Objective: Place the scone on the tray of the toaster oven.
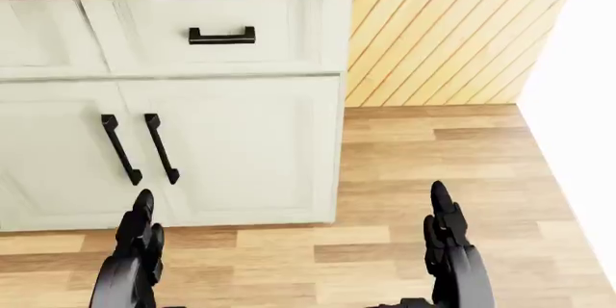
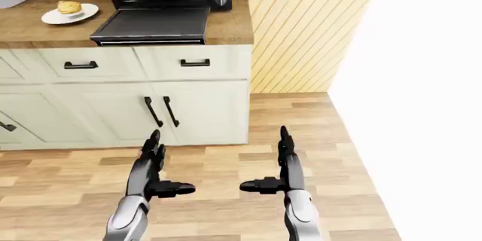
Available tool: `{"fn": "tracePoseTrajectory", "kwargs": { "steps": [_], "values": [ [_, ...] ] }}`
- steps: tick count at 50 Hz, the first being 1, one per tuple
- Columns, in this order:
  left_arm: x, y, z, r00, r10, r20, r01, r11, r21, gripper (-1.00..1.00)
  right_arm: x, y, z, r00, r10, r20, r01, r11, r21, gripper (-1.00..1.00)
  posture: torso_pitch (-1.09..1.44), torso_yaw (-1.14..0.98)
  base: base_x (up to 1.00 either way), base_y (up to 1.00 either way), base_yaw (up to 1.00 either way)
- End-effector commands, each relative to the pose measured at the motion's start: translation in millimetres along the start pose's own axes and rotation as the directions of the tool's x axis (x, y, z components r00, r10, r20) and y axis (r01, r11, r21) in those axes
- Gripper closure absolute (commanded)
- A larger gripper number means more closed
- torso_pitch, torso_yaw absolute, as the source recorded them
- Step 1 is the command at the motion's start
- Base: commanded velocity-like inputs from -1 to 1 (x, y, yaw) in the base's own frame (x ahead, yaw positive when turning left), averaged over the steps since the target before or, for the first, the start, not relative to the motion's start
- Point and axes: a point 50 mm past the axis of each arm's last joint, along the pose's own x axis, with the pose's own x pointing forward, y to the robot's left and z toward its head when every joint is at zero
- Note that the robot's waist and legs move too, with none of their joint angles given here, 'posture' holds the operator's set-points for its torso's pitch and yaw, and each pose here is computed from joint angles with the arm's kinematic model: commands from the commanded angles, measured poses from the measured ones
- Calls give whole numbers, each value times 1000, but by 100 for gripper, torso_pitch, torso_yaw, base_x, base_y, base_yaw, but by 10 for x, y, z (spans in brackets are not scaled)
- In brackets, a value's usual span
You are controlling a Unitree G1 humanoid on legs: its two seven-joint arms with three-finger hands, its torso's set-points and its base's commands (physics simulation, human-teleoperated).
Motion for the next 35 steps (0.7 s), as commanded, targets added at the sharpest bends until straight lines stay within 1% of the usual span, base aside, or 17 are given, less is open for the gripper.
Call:
{"fn": "tracePoseTrajectory", "kwargs": {
  "steps": [1,2,4,9,11,13,16,21,26,29,35],
  "values": [
    [42,-23,356,983,-14,182,12,1000,9,-100,45,-7,300,987,-1,163,1,1000,-2,-100,0,0,0,0,0],
    [62,-21,312,985,-19,174,16,1000,16,-100,59,-4,315,984,-4,177,7,1000,-19,-100,0,0,0,0,0],
    [64,24,262,986,3,164,-6,1000,16,-100,46,-30,336,980,-19,197,18,1000,7,-100,0,0,0,0,0],
    [20,3,278,985,0,175,-6,999,33,-100,56,-6,350,979,-9,206,6,1000,18,-100,0,0,0,5,0],
    [43,8,263,985,-1,172,-5,999,38,-100,73,-33,350,978,-27,208,20,999,34,-100,0,0,0,51,0],
    [50,4,266,985,-6,171,-1,999,40,-100,67,-27,347,978,-20,209,14,999,31,-100,0,0,0,52,0],
    [53,35,263,985,6,172,-13,999,40,-100,74,-34,347,978,-26,207,20,999,34,-100,0,0,0,52,0],
    [56,9,257,986,-4,168,-6,998,58,-100,56,-20,387,976,-20,217,11,999,41,-100,0,0,0,52,0],
    [58,18,257,986,1,168,-10,998,55,-100,57,-34,385,975,-24,220,15,999,43,-100,0,0,0,52,0],
    [59,12,250,986,-2,165,-9,998,66,-100,55,-29,396,975,-23,222,12,999,48,-100,0,0,0,53,0],
    [54,14,256,986,-2,167,-9,998,61,-100,57,-35,410,973,-25,229,14,999,52,-100,0,0,0,52,0]
  ]
}}
